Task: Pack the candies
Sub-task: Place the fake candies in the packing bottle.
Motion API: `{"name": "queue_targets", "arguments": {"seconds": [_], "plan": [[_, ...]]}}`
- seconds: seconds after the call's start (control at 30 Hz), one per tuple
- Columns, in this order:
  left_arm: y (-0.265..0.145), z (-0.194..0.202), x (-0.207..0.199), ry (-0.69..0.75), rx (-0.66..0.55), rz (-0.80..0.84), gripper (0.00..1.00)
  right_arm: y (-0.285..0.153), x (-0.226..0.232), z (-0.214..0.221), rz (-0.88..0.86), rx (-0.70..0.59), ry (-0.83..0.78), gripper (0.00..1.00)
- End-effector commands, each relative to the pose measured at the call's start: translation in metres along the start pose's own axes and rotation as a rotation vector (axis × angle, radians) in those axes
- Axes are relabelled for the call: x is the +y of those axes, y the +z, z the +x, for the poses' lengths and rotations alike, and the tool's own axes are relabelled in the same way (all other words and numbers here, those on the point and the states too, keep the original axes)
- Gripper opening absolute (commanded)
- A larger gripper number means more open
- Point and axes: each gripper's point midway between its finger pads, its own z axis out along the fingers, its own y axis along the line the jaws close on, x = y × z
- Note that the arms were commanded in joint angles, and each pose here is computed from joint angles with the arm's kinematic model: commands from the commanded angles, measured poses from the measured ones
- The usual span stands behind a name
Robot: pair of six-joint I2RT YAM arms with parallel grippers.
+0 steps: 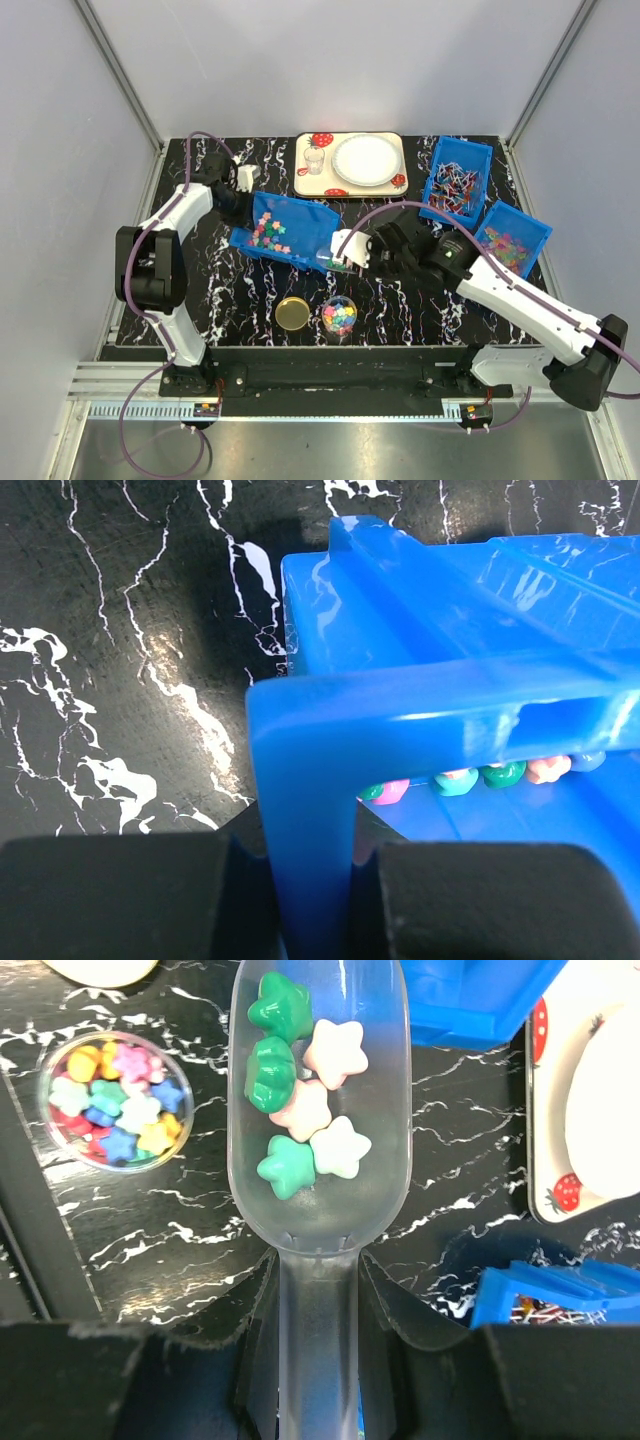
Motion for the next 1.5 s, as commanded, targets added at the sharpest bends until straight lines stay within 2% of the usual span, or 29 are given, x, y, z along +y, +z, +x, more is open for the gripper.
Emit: {"name": "queue_targets", "arguments": {"seconds": [0.0,0.2,0.4,0.9,1.47], "plan": [[-0.007,-0.023,-0.001,0.032,-0.079,0.004,0.00,-0.013,0.007,-0.013,-0.019,-0.112,0.004,0.00],[-0.004,-0.022,0.001,0.041,-0.069,0.010,0.00,-0.020,0.026,0.000,-0.053,-0.137,-0.010,0.00],[-0.003,-0.021,0.003,0.052,-0.064,0.021,0.00,-0.023,0.045,0.023,-0.090,-0.111,-0.040,0.00],[-0.007,-0.021,0.008,0.038,-0.081,0.022,0.00,-0.009,0.061,0.057,-0.129,0.077,-0.105,0.00],[-0.008,-0.021,0.009,0.032,-0.087,0.022,0.00,0.004,0.063,0.069,-0.128,0.274,-0.252,0.00]]}}
